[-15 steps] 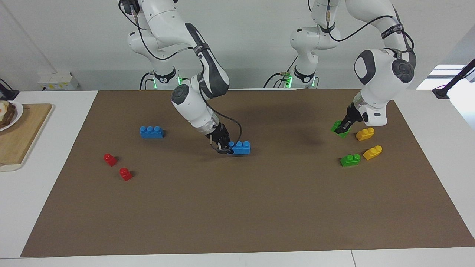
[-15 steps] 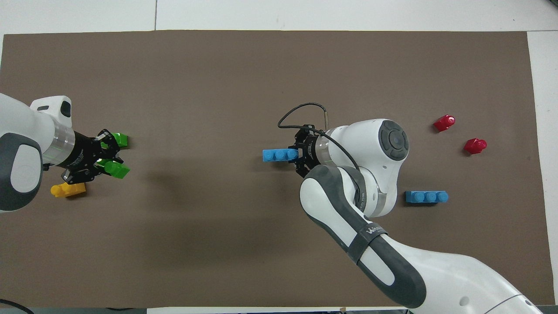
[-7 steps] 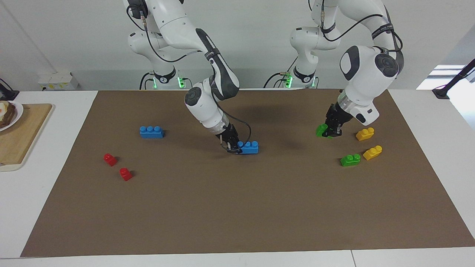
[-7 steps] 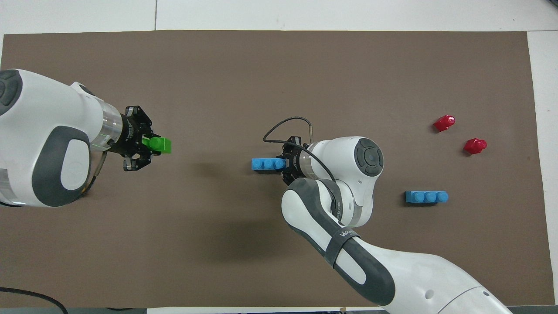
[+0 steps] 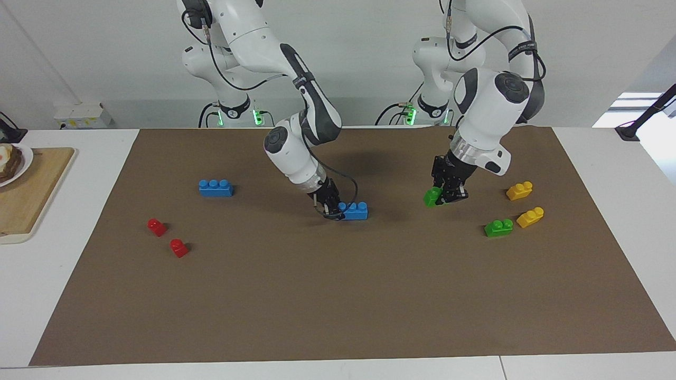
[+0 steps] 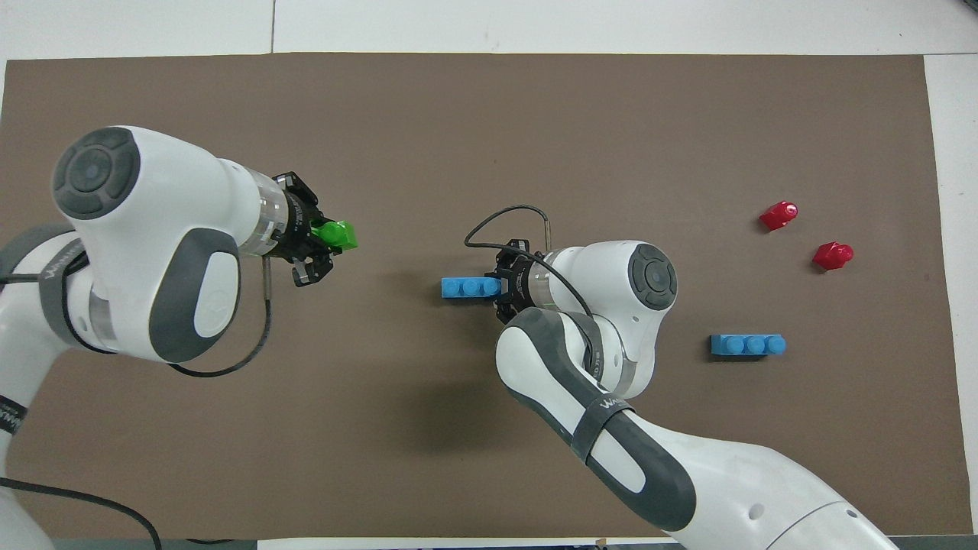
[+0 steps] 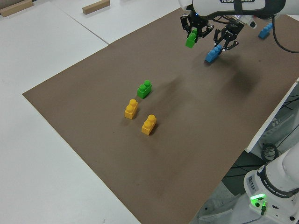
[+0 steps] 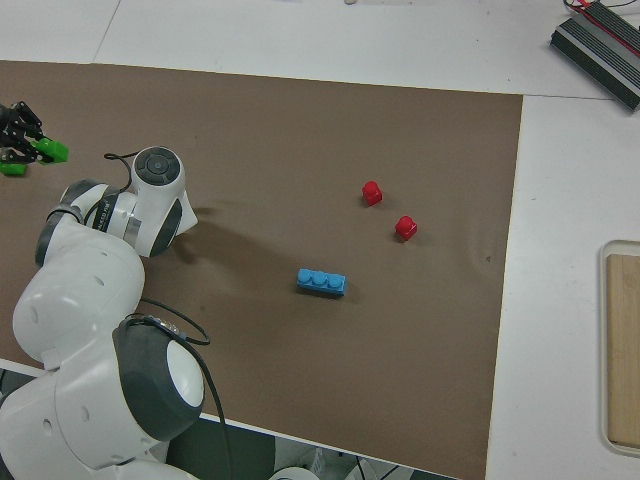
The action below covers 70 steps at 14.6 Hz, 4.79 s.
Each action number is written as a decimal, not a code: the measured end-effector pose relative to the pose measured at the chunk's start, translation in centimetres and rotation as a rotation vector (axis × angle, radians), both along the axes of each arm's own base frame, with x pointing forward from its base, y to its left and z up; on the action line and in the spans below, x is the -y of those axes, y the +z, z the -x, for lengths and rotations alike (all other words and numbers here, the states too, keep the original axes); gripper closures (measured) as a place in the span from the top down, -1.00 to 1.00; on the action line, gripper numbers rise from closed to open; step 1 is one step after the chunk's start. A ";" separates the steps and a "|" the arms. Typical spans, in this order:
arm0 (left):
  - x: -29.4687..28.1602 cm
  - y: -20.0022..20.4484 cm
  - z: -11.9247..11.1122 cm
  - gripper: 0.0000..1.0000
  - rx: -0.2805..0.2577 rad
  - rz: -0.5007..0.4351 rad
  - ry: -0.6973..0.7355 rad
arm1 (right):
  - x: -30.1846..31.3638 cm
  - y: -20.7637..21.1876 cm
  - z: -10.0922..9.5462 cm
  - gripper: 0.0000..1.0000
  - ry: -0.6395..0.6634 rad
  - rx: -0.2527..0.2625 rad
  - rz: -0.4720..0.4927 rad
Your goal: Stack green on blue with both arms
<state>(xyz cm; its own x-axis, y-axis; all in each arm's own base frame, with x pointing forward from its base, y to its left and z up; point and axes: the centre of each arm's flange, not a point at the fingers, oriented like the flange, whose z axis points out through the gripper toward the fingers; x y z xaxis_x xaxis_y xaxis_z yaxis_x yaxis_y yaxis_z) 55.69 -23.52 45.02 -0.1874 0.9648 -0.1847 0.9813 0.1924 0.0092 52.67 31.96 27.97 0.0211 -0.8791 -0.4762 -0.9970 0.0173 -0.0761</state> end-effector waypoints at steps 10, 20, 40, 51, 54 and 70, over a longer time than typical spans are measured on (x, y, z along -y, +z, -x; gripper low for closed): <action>12.3 -6.7 3.4 -0.31 -0.034 -0.021 -0.055 | 0.0 0.0 0.0 -0.30 0.005 0.004 0.001; 13.6 -8.1 4.2 -0.31 -0.045 -0.032 -0.075 | 0.0 0.0 0.0 -0.30 0.005 0.004 0.001; 14.3 -10.2 6.8 -0.31 0.031 -0.034 -0.135 | 0.0 0.0 0.0 -0.30 0.016 0.011 0.001; 6.0 -6.2 2.8 1.00 0.020 -0.046 -0.044 | 0.9 0.1 -0.6 0.82 -0.019 0.006 -0.002; 2.5 -2.5 3.0 1.00 0.001 -0.062 -0.174 | 2.1 1.5 -1.7 1.00 -0.039 0.003 -0.020; -23.0 10.3 0.7 1.00 0.149 -0.102 -0.772 | 17.4 14.2 -7.5 1.00 0.481 0.239 0.182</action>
